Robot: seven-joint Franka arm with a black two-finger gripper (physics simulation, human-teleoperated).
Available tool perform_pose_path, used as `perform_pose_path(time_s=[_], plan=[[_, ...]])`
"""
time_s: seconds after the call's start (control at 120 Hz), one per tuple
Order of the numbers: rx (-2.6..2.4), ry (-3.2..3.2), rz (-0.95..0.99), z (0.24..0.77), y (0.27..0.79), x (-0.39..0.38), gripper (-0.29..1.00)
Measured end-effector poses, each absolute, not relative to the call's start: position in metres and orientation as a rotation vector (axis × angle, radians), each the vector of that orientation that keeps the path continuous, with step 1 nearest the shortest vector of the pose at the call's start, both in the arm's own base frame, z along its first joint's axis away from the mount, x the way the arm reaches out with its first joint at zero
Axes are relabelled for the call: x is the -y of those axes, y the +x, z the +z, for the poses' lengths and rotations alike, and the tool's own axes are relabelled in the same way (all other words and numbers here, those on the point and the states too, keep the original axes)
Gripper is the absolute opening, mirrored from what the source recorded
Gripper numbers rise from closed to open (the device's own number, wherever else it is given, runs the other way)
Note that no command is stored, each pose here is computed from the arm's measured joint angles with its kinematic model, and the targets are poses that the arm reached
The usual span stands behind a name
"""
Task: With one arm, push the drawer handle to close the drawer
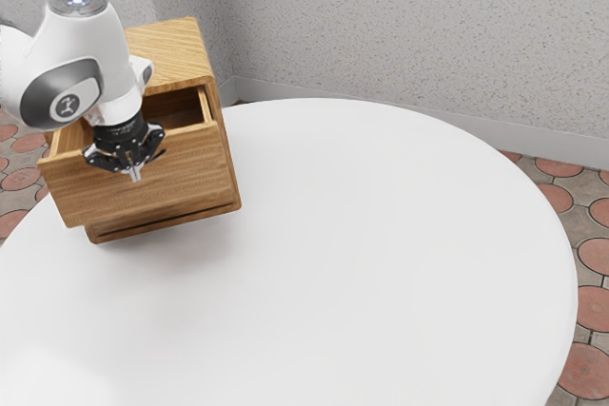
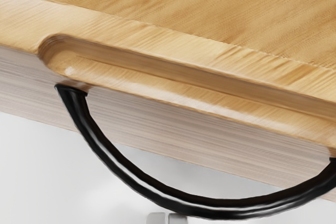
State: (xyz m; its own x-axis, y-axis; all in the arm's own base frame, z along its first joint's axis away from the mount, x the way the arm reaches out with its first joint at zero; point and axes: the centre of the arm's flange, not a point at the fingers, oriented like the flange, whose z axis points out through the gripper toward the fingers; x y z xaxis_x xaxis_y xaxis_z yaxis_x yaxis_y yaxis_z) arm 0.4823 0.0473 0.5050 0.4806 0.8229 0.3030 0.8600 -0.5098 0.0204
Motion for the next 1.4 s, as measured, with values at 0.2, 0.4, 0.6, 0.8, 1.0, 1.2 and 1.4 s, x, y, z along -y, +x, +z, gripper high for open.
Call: perform_pose_path(time_s=[0.2, 0.4, 0.6, 0.8, 1.0, 1.2, 1.4], plan=[[1.497, -2.559, -0.458, 0.503, 0.501, -0.063, -0.08], [1.517, -2.535, -0.508, 0.505, 0.515, -0.08, -0.08], [1.482, -2.519, -0.551, 0.505, 0.525, -0.092, -0.08], [1.402, -2.551, -0.601, 0.508, 0.534, -0.092, -0.08], [1.35, -2.568, -0.609, 0.503, 0.538, -0.102, -0.08], [1.311, -2.568, -0.628, 0.506, 0.553, -0.11, -0.08], [1.287, -2.562, -0.626, 0.503, 0.563, -0.118, -0.08]])
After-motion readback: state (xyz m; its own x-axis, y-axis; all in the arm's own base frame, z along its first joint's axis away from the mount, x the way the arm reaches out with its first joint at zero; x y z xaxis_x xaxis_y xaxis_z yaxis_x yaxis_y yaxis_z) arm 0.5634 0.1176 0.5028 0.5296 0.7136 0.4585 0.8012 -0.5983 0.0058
